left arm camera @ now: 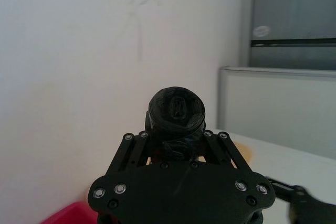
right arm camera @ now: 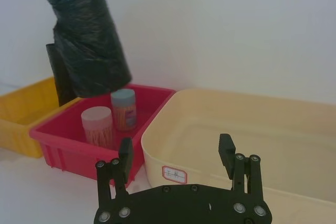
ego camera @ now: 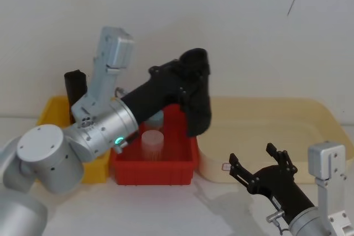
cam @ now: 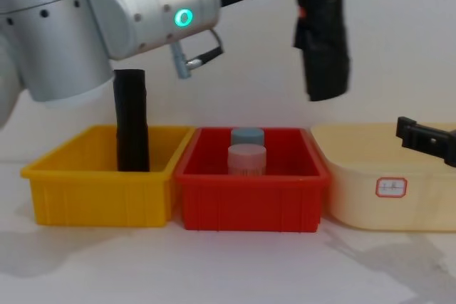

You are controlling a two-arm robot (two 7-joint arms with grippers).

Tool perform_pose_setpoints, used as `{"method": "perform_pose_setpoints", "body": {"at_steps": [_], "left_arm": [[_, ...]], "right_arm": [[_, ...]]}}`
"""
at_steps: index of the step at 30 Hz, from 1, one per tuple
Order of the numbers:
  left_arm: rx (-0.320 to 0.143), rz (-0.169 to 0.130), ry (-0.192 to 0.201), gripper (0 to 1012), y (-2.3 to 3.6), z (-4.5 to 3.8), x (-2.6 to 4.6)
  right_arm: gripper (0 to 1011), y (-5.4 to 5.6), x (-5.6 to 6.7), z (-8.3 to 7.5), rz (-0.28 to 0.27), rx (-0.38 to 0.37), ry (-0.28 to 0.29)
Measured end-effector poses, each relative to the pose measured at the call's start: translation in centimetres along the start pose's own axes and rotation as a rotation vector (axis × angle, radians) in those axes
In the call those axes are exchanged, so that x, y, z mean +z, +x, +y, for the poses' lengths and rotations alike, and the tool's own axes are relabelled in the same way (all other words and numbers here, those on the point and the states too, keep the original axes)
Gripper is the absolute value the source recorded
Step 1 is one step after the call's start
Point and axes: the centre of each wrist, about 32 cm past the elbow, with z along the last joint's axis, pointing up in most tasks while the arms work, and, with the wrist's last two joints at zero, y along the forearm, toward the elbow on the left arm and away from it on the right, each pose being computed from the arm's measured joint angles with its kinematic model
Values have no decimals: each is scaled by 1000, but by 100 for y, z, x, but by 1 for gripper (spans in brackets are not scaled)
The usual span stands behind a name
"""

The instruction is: Pick up the garbage bag with the one hand and transfer it to the other hand.

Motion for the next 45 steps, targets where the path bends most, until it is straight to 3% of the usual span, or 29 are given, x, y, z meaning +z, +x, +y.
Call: {"method": "perform_pose_setpoints", "body": {"at_steps": [8,16,25,36,45], "left_arm": [[-130,58,-6,375,-103,-232,-58],[-210,99,-4,375,-157,-391,-121],[-209,110,0,375,-150,-438,-166],[-160,106,-17,375,-49,-412,-203],[-147,103,-26,375,1,-397,-209]], "right_arm": [[1000,0,0,0,0,0,0],[1000,0,0,0,0,0,0],[1000,0,0,0,0,0,0],[1000,0,0,0,0,0,0],[1000,0,0,0,0,0,0]]}}
